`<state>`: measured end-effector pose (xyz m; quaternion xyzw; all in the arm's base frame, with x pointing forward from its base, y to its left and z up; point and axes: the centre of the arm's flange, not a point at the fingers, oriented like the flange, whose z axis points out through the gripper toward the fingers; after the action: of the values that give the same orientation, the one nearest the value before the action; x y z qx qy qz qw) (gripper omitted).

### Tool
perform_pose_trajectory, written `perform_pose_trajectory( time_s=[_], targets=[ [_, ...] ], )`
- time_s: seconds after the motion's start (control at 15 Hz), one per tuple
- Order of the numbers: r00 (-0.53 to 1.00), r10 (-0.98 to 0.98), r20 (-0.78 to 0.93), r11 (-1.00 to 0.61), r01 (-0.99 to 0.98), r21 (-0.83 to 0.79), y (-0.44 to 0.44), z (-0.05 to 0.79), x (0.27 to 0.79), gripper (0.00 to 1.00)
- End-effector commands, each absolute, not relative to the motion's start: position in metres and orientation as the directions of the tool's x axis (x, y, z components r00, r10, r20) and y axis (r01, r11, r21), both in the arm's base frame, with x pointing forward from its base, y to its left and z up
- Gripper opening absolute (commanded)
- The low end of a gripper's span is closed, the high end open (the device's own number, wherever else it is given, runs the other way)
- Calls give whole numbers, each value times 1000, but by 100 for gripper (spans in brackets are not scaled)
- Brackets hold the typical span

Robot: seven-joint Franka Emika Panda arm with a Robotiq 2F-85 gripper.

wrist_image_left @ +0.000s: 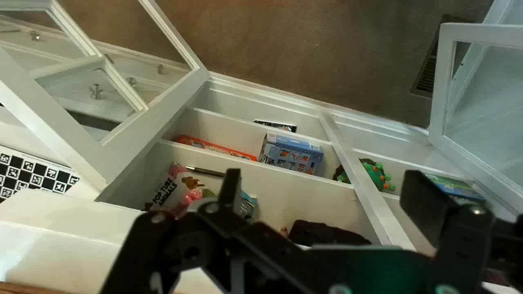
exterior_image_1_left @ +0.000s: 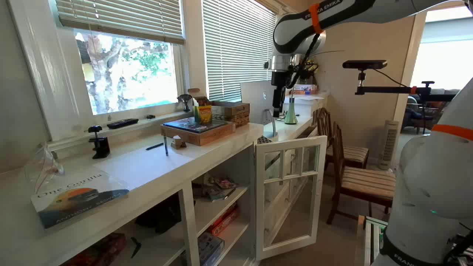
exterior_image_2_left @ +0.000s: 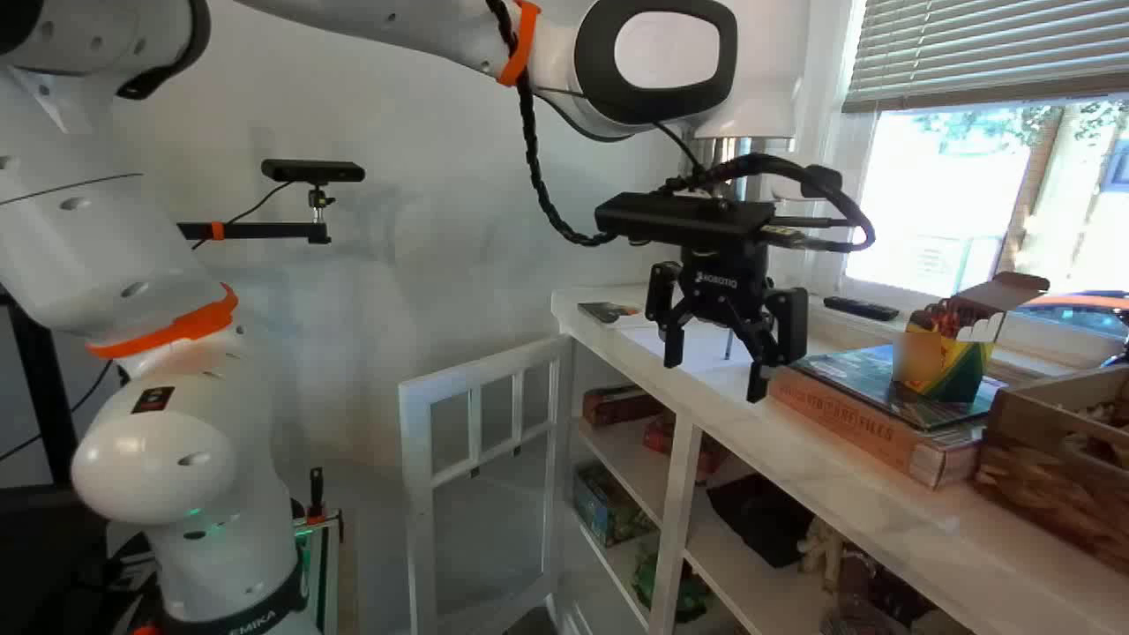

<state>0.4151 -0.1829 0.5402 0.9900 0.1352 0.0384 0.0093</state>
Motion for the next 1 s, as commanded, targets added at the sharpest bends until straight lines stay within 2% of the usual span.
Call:
perform_pose_trajectory(
  time_s=[0.0, 0.4, 0.47, 0.93],
  targets=[
    [960, 268, 74, -963, 267, 29, -183, 540, 415, 100],
    [960, 268, 74, -963, 267, 29, -183, 540, 415, 100],
    [982, 190, 14, -980, 188, 63, -180, 543, 423, 100],
    [981, -194, 20, -979, -195, 61, -148, 546, 472, 100]
  ],
)
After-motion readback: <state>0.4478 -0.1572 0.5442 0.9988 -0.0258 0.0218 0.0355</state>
